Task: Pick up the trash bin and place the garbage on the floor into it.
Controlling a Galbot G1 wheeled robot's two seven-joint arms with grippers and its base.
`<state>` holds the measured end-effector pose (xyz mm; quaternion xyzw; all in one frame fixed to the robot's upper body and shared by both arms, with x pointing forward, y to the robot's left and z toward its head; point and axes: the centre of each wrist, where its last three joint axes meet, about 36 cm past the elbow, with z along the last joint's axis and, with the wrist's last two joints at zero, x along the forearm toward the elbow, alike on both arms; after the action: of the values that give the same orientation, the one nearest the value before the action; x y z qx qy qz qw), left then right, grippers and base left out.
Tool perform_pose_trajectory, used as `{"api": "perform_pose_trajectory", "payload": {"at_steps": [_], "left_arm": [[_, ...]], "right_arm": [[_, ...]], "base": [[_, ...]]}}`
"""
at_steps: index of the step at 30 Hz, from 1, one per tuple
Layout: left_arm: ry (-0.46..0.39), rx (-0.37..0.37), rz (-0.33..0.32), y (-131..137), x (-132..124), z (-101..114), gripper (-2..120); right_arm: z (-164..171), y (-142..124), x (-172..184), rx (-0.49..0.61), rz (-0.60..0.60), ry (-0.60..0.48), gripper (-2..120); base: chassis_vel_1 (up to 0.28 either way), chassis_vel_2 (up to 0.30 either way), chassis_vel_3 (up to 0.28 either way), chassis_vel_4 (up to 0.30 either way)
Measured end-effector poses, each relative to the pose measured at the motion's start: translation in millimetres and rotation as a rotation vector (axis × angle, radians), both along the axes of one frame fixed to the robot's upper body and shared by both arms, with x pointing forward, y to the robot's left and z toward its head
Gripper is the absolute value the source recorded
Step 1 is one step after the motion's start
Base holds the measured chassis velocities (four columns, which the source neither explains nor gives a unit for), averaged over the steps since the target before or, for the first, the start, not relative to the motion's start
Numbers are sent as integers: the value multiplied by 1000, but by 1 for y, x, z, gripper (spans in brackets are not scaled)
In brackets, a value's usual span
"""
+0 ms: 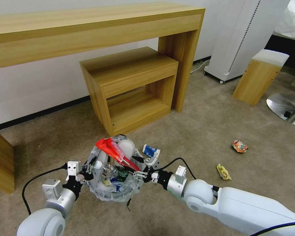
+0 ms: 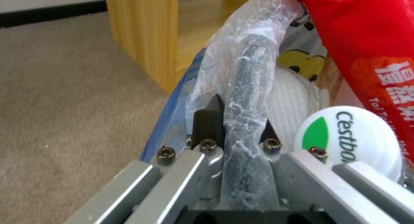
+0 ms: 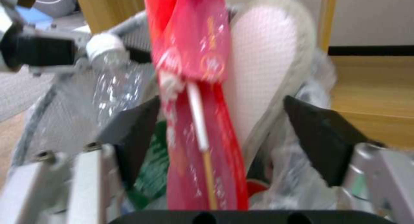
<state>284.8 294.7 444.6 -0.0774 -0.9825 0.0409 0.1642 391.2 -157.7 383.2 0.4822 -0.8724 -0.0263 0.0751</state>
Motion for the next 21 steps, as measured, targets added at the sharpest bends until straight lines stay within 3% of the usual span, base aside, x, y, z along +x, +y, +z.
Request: {"api": "perform_pose_trajectory", "payload": {"at_steps": [7,13,21], "left_arm": [[31,11,-7,3,-2,-4,3],[55,19,-3,7,0,-9,3],[96,22,-4,13,2,-11,3]], "right_arm": [[8,2,6,32,-34,-9,99],[22,3,12,75,-68,-9,100],[51,-19,42,123,-273,-27,100]], "base": [[0,0,0,0],[0,0,0,0],[0,0,0,0]]}}
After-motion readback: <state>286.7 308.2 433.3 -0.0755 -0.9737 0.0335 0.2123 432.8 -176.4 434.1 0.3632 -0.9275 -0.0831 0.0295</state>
